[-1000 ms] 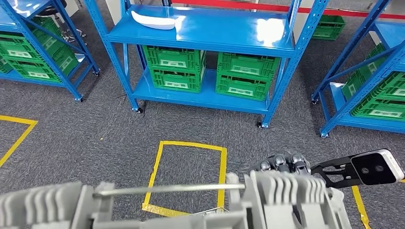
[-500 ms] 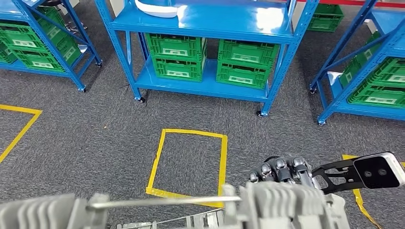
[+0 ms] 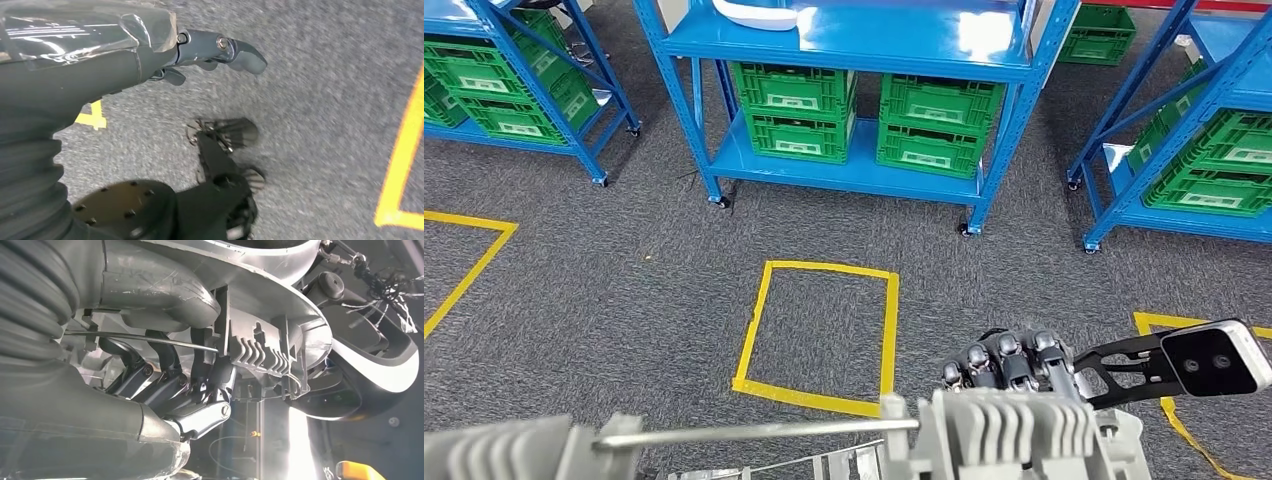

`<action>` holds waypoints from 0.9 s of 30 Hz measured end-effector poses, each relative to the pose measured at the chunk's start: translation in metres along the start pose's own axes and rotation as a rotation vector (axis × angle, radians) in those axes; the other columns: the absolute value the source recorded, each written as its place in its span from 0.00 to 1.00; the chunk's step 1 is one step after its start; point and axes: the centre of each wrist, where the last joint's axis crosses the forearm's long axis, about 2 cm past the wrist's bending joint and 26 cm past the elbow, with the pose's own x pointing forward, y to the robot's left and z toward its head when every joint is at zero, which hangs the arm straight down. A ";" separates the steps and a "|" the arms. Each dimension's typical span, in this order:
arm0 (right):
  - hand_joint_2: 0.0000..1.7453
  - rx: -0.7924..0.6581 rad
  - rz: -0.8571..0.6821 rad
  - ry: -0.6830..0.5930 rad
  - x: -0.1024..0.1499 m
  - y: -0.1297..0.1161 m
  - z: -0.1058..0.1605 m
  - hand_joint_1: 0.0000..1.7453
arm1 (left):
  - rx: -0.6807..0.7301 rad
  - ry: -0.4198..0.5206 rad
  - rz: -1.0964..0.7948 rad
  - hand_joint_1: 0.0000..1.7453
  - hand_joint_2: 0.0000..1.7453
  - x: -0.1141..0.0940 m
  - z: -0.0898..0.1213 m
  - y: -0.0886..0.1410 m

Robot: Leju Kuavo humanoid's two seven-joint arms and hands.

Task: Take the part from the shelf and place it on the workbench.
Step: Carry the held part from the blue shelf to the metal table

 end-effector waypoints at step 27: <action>1.00 0.023 0.018 -0.010 0.003 -0.004 -0.007 1.00 | -0.011 -0.008 0.005 0.00 1.00 0.003 -0.001 -0.004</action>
